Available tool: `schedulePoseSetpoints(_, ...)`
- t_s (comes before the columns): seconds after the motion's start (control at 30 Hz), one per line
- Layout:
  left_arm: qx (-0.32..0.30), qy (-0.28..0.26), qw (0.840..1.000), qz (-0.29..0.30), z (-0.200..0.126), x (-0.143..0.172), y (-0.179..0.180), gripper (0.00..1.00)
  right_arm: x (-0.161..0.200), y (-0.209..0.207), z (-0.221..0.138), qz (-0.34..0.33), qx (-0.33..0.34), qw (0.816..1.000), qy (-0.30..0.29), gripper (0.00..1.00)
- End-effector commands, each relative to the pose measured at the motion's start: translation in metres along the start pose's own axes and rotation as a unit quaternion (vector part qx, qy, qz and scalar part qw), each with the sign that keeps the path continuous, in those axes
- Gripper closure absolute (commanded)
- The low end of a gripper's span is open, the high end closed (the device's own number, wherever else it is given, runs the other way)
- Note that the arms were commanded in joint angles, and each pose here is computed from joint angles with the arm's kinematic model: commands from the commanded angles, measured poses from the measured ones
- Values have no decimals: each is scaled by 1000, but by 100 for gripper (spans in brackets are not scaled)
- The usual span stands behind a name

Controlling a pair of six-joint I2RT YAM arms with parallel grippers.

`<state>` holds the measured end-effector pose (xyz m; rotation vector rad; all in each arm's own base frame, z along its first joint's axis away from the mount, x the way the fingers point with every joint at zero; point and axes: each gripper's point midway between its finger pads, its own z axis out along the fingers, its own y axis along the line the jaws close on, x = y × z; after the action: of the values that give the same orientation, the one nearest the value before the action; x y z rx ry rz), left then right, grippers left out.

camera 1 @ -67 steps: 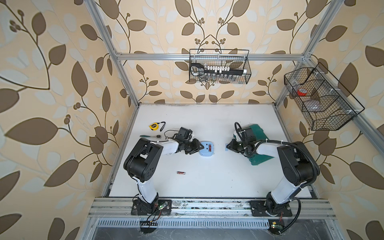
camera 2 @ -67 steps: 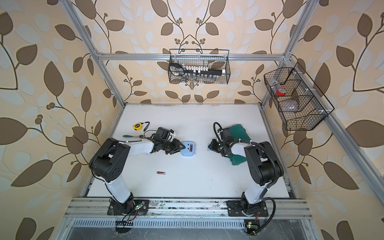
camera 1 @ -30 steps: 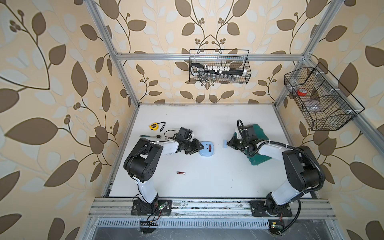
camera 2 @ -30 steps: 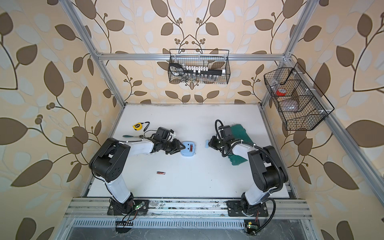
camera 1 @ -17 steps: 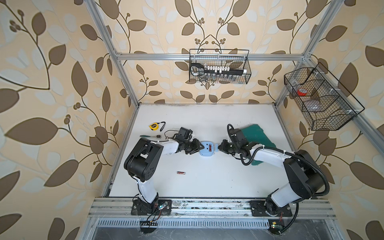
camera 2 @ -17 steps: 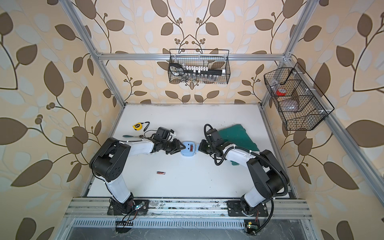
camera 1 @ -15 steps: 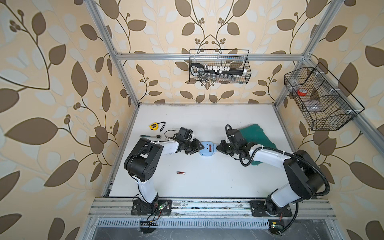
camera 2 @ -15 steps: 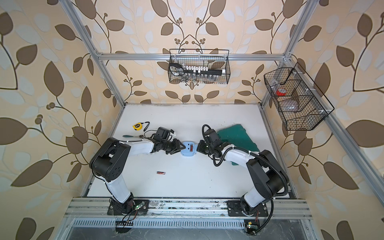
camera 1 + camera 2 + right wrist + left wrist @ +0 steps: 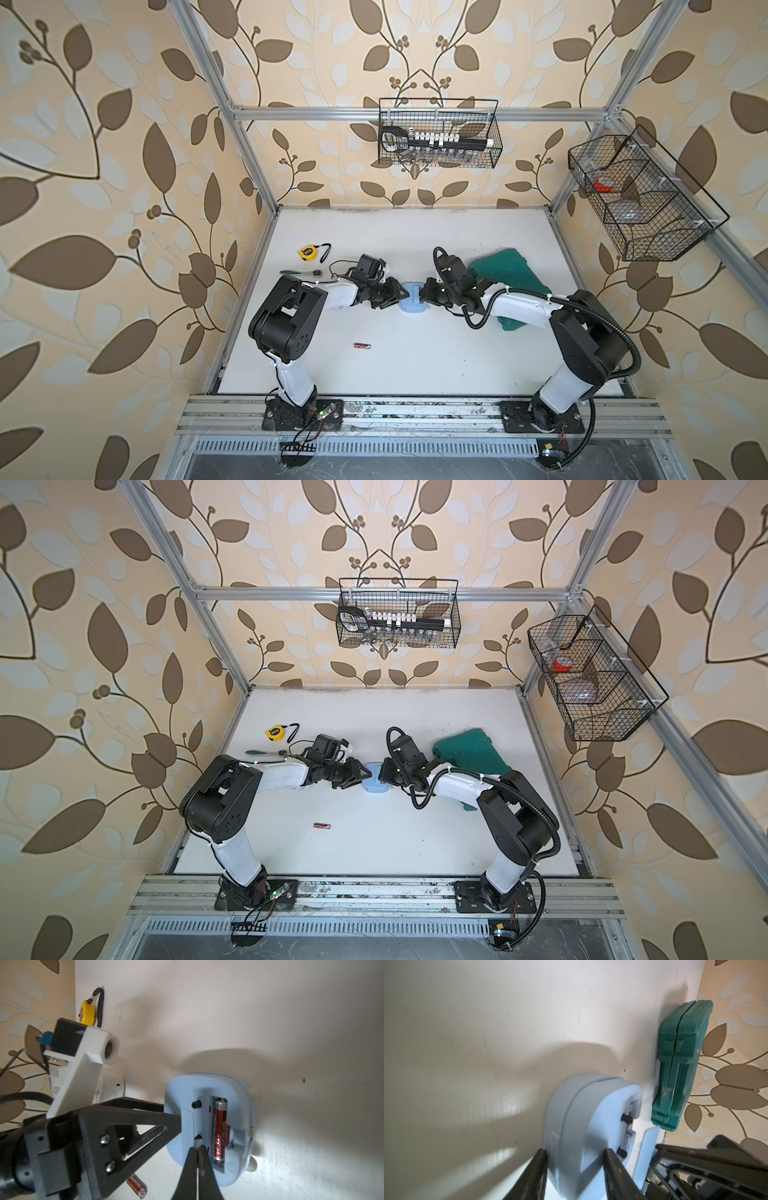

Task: Insert the battery into the alarm
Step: Install the cover on the alarm.

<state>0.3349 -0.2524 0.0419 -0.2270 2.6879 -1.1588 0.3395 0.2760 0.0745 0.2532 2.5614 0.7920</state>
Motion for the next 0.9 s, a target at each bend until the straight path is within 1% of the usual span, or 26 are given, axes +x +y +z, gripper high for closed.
schedulePoseSetpoints(0.0,-69,37,996,-37,9,27,41,55,-6,-3,0,4,23,1000,-8,98)
schedulePoseSetpoints(0.87,-71,37,996,-37,9,26,42,56,-9,-18,5,-2,45,999,-5,98)
